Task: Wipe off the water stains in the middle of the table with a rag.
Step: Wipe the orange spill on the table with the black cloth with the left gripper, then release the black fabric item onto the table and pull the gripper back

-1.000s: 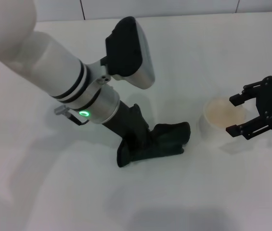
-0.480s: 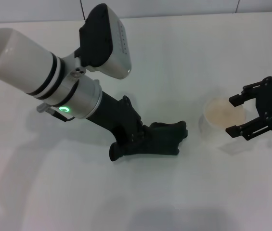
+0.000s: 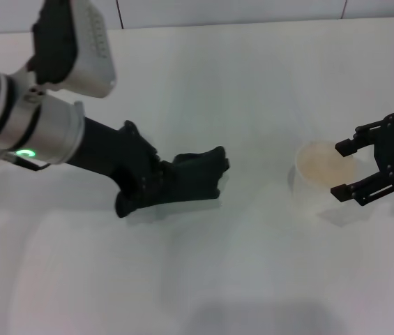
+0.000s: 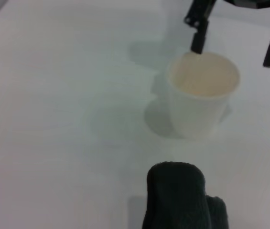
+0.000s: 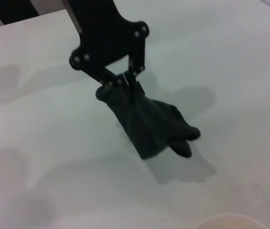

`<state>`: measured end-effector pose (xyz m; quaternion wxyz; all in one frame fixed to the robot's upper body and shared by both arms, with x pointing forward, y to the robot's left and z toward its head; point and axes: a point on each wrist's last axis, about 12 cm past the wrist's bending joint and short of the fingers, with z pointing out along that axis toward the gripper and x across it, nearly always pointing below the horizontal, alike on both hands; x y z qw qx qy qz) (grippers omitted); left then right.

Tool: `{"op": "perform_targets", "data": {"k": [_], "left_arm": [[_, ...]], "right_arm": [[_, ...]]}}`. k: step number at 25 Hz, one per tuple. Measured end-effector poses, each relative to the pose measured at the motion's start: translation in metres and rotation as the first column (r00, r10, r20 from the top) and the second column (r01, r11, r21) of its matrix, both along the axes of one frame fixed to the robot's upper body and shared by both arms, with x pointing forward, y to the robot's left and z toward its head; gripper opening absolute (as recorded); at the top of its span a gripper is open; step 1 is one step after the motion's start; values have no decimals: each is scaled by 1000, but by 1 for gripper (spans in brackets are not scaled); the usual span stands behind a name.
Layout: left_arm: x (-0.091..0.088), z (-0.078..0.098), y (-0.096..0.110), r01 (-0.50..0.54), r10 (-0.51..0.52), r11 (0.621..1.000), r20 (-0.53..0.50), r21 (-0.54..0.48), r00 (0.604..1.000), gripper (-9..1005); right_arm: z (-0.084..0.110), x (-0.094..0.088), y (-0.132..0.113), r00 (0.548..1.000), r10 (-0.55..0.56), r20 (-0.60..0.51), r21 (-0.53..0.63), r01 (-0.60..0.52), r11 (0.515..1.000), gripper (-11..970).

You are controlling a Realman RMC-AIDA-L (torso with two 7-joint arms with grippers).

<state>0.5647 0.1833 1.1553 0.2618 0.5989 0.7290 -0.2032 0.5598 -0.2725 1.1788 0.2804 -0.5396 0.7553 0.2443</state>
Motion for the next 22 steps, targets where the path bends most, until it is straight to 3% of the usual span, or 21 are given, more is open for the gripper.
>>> {"op": "perform_targets", "data": {"k": [6,14,20,22], "left_arm": [[-12,0,20,-26,26,1000,-9,0,1000,51],[-18,-12,58,-157,157,987,-13,19,987,51],[-21,-15,65,-178,178,984,-24,12,984,51],[-22,-16,66,-182,183,983,-27,13,983,101]], "right_arm": [[-1,0,0,1000,1,0,0,-1,1000,841],[-2,-1,1,1000,4,0,4,-4,1000,842],[-5,-2,0,1000,-2,-11,7,2,1000,842],[-6,-2,0,1000,-3,-13,9,3,1000,842]]}}
